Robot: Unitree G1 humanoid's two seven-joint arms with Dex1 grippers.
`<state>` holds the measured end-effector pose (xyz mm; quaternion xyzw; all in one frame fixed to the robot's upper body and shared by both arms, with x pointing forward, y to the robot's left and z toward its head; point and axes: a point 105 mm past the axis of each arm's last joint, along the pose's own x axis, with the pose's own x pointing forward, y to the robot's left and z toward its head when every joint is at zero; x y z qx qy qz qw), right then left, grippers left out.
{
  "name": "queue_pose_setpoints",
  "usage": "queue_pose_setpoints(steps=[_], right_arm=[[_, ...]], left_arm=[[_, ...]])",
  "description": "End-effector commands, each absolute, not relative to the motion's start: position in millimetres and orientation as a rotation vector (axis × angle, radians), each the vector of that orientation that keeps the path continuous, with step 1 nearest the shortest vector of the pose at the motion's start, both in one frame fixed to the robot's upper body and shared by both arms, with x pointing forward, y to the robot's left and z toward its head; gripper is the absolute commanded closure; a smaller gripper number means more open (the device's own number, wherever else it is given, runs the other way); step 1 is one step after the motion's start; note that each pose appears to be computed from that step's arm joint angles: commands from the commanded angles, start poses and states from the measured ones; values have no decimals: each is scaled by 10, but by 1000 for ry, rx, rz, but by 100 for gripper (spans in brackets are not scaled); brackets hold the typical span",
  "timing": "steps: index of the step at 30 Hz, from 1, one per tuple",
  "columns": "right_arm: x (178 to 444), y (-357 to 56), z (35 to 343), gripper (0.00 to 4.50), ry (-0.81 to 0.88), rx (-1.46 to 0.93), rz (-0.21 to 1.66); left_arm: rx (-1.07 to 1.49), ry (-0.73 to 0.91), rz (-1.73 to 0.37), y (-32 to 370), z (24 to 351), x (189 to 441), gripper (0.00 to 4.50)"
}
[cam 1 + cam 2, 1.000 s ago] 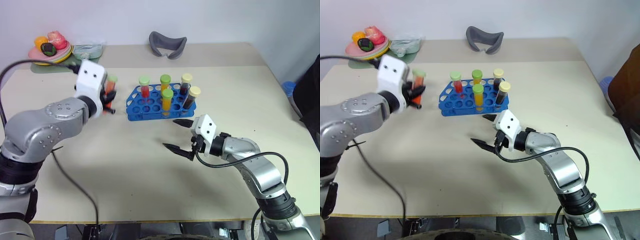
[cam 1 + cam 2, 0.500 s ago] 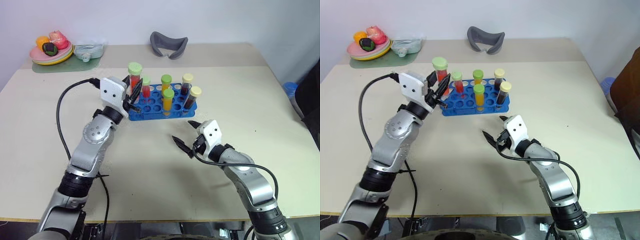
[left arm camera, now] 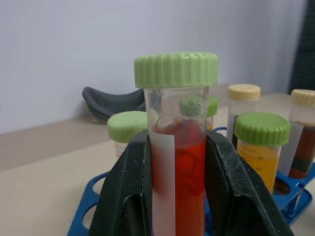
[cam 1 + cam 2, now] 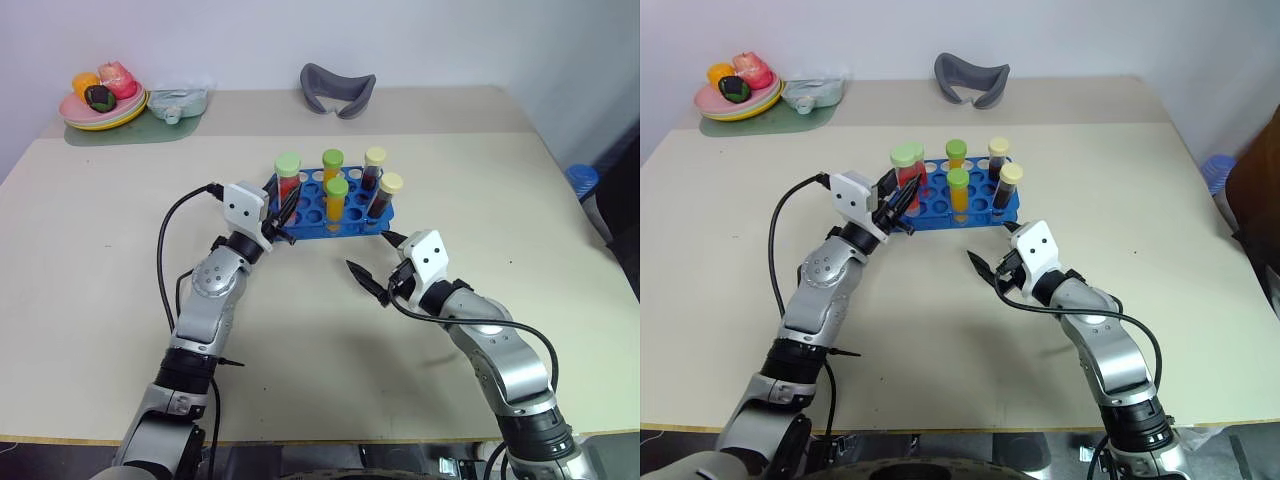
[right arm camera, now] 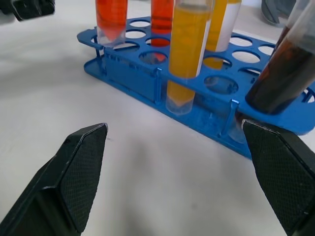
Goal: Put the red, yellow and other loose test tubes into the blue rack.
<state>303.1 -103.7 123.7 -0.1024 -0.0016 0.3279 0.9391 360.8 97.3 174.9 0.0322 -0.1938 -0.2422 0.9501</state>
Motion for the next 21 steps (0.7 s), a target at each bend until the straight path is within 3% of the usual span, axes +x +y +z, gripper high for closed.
queue_pose_setpoints(steps=[1,8,21], right_arm=[[3007,-984,1405,0,-67,-181,700],[2852,-902,1426,0,-59,-143,797],[2823,-876,1407,0,-50,-143,805]], left_arm=[[75,-467,-491,974,1876,3591,367],[56,-488,-497,935,1859,3612,367],[84,-518,-502,895,1825,3660,367]])
